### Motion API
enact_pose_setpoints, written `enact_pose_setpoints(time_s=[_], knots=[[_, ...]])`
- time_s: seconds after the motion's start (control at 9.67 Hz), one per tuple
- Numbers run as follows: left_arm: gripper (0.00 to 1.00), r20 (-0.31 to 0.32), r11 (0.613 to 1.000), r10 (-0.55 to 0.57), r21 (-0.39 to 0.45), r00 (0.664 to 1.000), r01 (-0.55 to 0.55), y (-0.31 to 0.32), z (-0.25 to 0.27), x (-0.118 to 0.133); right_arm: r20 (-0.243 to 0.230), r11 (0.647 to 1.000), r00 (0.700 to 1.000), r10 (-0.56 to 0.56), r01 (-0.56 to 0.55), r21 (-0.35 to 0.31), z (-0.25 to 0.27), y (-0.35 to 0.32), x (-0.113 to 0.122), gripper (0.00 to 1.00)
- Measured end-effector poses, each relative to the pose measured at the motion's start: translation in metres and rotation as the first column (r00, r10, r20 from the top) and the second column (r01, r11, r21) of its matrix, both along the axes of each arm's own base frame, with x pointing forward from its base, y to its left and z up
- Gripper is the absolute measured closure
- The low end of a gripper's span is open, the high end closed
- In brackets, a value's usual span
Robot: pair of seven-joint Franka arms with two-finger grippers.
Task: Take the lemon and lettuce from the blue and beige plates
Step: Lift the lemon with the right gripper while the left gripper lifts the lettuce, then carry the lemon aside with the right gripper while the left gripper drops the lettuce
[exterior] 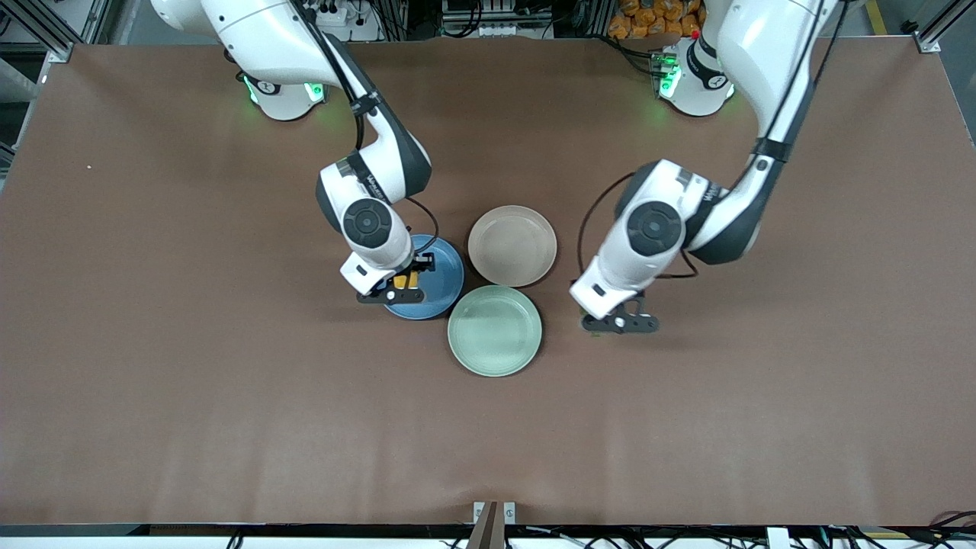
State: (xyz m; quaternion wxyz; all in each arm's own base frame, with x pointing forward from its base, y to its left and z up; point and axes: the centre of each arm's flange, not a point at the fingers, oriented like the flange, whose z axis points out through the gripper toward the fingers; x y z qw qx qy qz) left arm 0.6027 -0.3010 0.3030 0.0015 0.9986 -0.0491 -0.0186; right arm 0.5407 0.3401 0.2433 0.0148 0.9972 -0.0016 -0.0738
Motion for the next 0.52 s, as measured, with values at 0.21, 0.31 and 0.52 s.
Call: enact_pose_setpoints(time_s=[0.21,0.31,0.52], knots=[[0.96,-0.014,0.996,-0.086,0.001,0.996,0.086,0.056,-0.007,0.021,0.001,1.000,1.000,-0.020,0.020,0.007,0.010,-0.020,0.014,0.42],[0.96,-0.025,0.993,-0.122,-0.001,0.992,0.122,0.086,-0.013,0.031,-0.003,1.000,1.000,-0.026,0.026,0.010,0.019,-0.034,0.022,0.42],[0.96,-0.051,0.985,-0.174,-0.012,0.983,0.174,0.136,-0.030,0.044,-0.001,0.998,0.999,-0.055,0.055,0.020,0.042,-0.064,0.038,0.44]])
